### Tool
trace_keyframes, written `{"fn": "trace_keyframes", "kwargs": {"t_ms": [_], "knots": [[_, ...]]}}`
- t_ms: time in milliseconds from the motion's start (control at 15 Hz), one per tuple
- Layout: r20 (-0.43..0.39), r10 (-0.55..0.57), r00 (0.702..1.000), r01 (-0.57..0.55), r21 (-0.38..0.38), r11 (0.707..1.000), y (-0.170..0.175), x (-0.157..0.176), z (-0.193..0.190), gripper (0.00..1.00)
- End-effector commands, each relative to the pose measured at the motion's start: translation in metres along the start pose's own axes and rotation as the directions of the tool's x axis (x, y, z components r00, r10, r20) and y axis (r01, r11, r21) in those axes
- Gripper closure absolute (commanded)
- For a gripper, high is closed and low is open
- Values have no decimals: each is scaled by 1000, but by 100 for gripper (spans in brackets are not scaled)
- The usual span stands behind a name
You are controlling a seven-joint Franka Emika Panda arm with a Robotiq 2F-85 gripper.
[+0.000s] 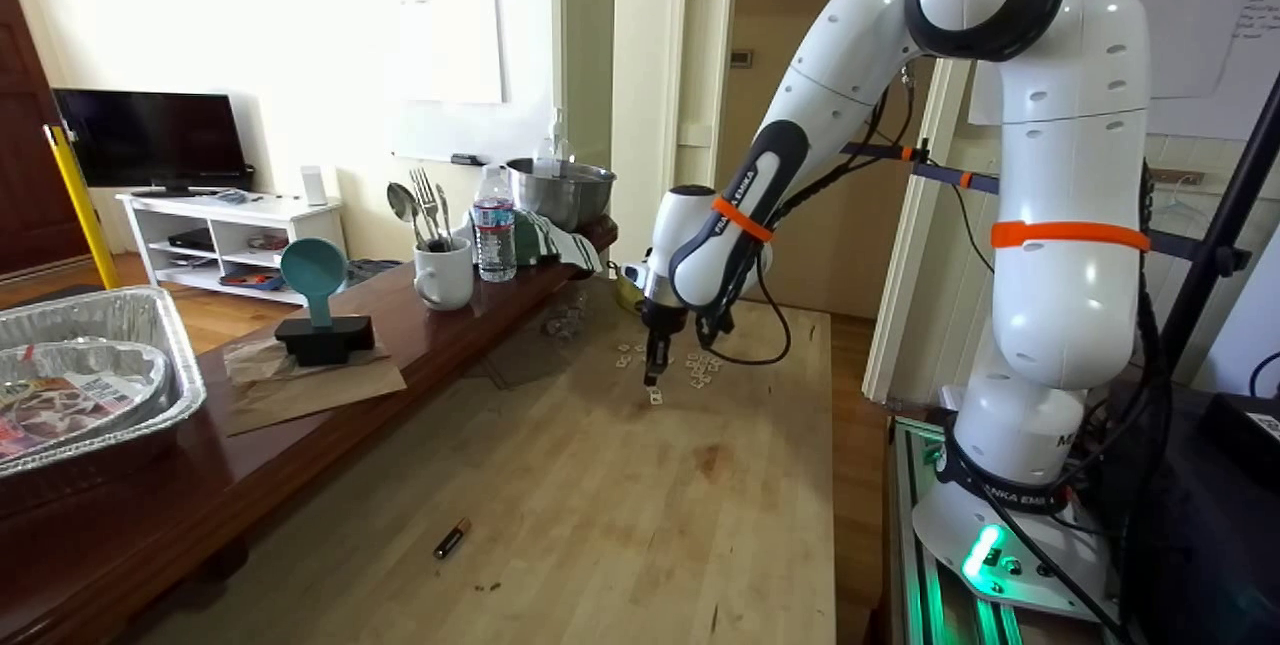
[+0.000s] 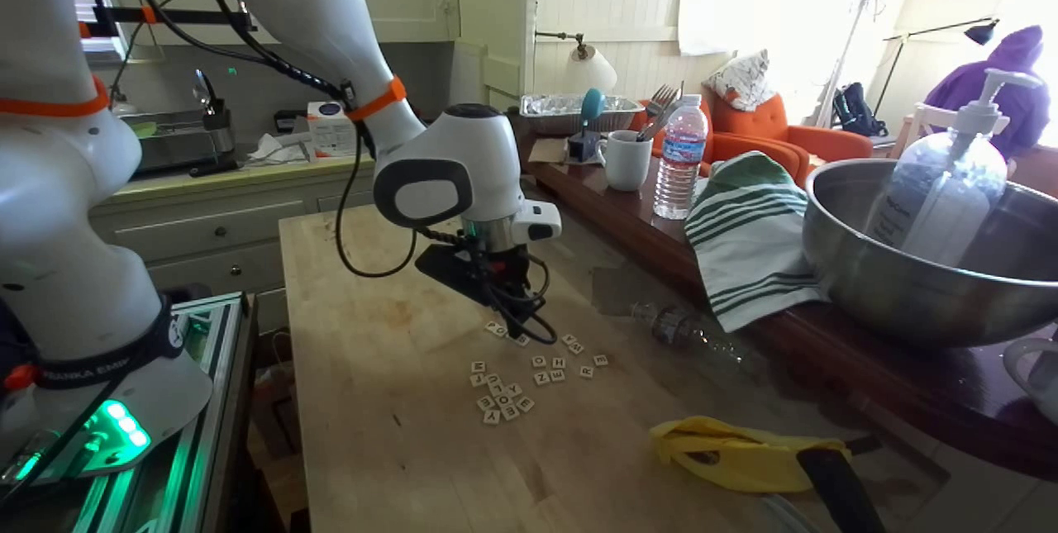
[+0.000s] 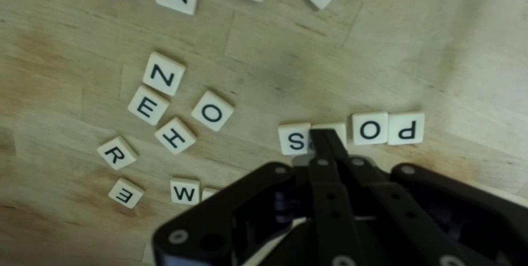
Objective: Arrange the words to form poots
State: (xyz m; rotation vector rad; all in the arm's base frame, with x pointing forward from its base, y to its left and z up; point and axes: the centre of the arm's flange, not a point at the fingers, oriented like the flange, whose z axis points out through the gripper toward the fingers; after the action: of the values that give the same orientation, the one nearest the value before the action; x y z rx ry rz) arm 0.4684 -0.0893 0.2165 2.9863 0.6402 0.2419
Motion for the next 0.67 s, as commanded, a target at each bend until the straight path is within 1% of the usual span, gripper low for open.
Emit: {"fn": "trace_keyframes", "kwargs": {"t_ms": [0, 333, 600], "knots": [[-13, -1, 1000, 1, -2, 1000, 10, -1, 12, 100], [-5, 15, 1000, -15, -19, 1000, 21, -1, 13, 100], [-50, 19, 999, -20, -28, 999, 24, 0, -5, 100]]}}
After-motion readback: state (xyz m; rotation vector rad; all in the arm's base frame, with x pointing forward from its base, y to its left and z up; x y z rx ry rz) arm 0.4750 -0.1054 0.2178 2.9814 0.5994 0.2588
